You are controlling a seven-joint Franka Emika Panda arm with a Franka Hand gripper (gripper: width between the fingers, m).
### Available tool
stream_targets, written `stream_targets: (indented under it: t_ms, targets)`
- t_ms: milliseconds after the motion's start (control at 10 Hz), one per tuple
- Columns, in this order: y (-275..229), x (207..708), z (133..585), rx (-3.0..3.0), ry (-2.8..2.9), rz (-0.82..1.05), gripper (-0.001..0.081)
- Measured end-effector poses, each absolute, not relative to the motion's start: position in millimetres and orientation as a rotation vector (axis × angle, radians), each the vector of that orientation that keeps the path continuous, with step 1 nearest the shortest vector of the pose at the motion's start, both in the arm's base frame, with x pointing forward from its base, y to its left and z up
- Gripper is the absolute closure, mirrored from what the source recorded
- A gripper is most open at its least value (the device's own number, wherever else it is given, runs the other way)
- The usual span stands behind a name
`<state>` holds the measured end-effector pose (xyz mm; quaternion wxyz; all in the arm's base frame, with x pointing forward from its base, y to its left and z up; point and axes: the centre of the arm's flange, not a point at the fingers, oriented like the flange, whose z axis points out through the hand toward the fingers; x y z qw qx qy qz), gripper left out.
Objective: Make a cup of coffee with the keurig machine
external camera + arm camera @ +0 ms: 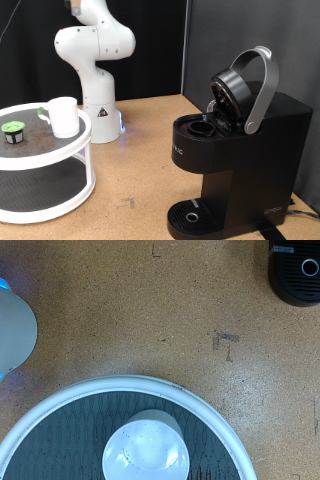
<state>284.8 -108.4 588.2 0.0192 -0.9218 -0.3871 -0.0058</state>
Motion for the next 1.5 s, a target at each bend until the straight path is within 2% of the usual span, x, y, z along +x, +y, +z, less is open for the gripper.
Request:
stream_targets:
  t_ms: [800, 1100, 1300, 1500]
  targets:
    - [-225.6, 239.8, 570.7, -2.875, -1.098, -0.027, -0.0001]
    - [-228.9, 241.3, 567.6, -2.863, -1.116, -0.064, -0.0001]
    - [-229.4, 243.1, 553.6, -2.689, -1.426, -0.095, -0.0001]
    - [-229.8, 248.0, 530.1, -2.502, -1.675, -0.034, -0.0001]
